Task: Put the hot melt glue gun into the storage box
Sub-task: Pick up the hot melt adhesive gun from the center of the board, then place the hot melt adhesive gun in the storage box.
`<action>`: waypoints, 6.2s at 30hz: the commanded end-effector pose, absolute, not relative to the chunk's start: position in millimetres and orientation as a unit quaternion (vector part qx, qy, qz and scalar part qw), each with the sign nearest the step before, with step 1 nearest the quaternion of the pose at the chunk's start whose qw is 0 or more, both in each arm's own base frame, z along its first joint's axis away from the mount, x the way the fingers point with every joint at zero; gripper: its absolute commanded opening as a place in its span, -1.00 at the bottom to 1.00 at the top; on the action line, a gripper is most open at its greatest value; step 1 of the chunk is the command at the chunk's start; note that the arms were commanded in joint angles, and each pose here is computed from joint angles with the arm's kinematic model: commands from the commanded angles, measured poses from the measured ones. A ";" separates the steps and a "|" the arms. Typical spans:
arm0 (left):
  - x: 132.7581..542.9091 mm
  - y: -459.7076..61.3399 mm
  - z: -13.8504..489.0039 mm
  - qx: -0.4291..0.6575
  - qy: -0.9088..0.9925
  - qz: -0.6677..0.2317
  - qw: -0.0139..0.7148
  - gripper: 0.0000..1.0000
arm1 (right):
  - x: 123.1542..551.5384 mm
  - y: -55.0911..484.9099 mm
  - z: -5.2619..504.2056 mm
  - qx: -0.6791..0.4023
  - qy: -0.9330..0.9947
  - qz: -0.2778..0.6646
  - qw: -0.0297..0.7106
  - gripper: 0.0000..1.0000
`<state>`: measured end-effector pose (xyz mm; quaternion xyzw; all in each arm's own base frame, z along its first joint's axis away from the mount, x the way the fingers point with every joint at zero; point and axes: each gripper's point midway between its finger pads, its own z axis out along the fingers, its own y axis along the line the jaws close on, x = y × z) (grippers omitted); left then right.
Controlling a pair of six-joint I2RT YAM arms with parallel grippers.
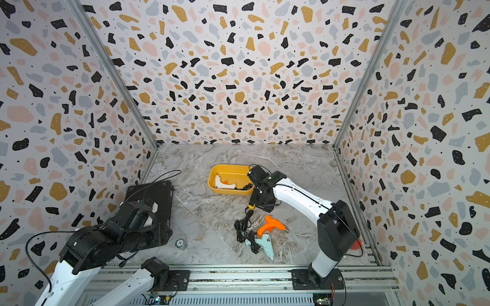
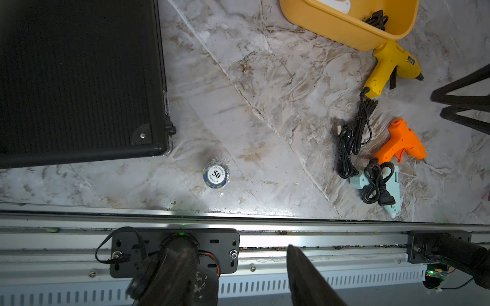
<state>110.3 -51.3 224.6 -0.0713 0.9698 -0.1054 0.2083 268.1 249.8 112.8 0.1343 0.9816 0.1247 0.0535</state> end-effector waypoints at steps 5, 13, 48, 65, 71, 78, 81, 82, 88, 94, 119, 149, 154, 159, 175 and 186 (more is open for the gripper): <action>118.7 -41.0 246.8 -0.077 0.969 -0.069 0.222 0.17 | 312.0 273.4 94.4 0.159 0.979 0.109 0.066 0.12; 122.3 -35.6 249.0 -0.094 0.970 -0.049 0.221 0.17 | 332.9 271.3 60.6 0.185 0.978 0.086 0.044 0.08; 182.5 -116.8 298.2 0.059 0.939 -0.182 0.287 0.15 | 264.4 268.5 260.8 -0.283 0.906 0.209 0.234 -1.00; 183.0 -222.1 341.5 0.098 0.824 -0.501 0.246 0.16 | 149.8 292.0 283.8 -0.520 0.759 0.293 0.261 -1.00; 183.3 -232.1 341.7 0.085 0.808 -0.539 0.223 0.19 | 136.9 299.4 273.9 -0.545 0.750 0.291 0.236 -1.00; 182.6 -233.1 330.5 0.080 0.814 -0.536 0.209 0.17 | 127.3 309.6 267.2 -0.572 0.737 0.288 0.213 -1.00; 184.2 -233.9 321.0 0.076 0.820 -0.531 0.199 0.16 | 125.7 316.3 267.5 -0.581 0.731 0.288 0.213 -1.00; 184.6 -233.9 317.1 0.074 0.823 -0.528 0.196 0.16 | 125.3 318.6 268.7 -0.583 0.729 0.289 0.214 -1.00; 186.1 -233.6 294.4 0.066 0.838 -0.512 0.174 0.14 | 120.5 327.8 267.4 -0.602 0.716 0.282 0.213 -1.00; 186.6 -235.4 285.8 0.061 0.841 -0.512 0.161 0.12 | 114.5 338.6 266.2 -0.616 0.705 0.281 0.211 -1.00; 155.6 -243.0 253.9 0.062 0.845 -0.525 0.082 -0.03 | 99.2 358.5 275.1 -0.639 0.687 0.255 0.231 -1.00; 325.2 -255.8 327.7 0.104 0.849 -0.465 0.227 -1.00 | 140.7 224.5 330.0 -0.475 0.780 0.106 0.394 0.22; 379.2 -270.5 324.6 0.100 0.854 -0.455 0.232 -1.00 | 139.5 208.7 319.0 -0.469 0.782 0.094 0.400 0.22; 418.1 -276.9 308.1 0.097 0.869 -0.428 0.227 -1.00 | 132.3 186.4 311.2 -0.461 0.779 0.100 0.413 0.22; 475.9 -214.5 270.9 0.008 0.876 -0.438 0.202 -1.00 | 146.6 156.8 300.9 -0.423 0.789 0.041 0.444 0.21; 495.5 -230.8 235.7 -0.003 0.871 -0.456 0.185 -1.00 | 149.8 181.8 287.8 -0.468 0.779 0.029 0.417 0.22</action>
